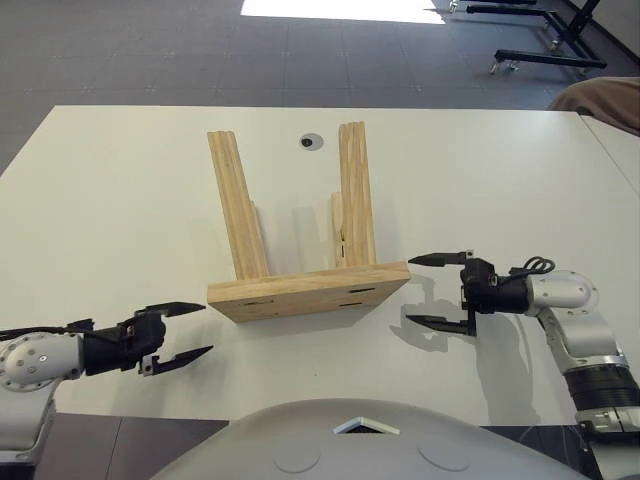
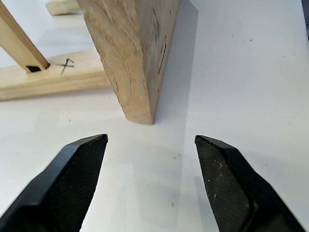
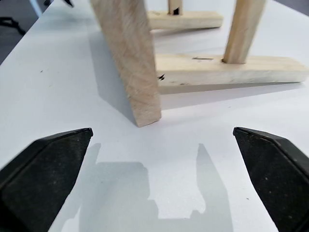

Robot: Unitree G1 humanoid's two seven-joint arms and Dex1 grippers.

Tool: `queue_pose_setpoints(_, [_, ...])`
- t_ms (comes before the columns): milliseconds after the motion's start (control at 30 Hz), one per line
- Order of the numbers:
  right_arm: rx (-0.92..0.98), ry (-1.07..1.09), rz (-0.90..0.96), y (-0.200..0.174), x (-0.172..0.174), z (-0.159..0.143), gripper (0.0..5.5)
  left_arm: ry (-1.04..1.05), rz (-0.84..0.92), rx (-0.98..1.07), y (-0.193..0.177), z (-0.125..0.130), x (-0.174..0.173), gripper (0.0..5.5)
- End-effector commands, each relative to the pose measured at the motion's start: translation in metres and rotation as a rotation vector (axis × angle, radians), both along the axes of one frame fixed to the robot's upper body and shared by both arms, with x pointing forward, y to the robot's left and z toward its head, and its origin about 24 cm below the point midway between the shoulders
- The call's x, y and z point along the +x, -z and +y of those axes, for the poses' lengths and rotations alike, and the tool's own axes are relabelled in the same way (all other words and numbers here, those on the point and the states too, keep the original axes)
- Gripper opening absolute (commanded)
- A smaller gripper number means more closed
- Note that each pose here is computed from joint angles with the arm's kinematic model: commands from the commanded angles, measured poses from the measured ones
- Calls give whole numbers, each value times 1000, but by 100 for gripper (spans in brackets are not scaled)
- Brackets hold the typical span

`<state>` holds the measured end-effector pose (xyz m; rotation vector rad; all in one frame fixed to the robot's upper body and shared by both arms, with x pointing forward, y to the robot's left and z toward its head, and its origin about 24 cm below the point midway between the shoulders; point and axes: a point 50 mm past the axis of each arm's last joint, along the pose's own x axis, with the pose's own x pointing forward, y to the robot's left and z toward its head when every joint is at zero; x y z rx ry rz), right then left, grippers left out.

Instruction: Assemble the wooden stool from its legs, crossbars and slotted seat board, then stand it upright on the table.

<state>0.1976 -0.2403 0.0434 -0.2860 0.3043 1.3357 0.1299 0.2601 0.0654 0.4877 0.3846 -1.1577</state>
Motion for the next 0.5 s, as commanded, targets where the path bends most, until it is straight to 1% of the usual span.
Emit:
queue_pose_setpoints(33, [56, -38, -33, 6, 3, 21, 538, 4, -45, -26, -1, -13, 10, 331])
queue_pose_setpoints(233, [123, -47, -27, 10, 3, 35, 538, -17, -14, -54, 6, -20, 11, 331])
queue_pose_setpoints(300, [124, -61, -26, 12, 5, 40, 511, -8, 11, -67, 7, -22, 12, 331])
queue_pose_setpoints(433, [117, -91, -12, 18, 7, 46, 456, 11, 25, -82, 11, -29, 18, 288])
queue_pose_setpoints(500, [114, -107, -2, 20, 8, 48, 415, 21, 18, -81, 14, -33, 22, 255])
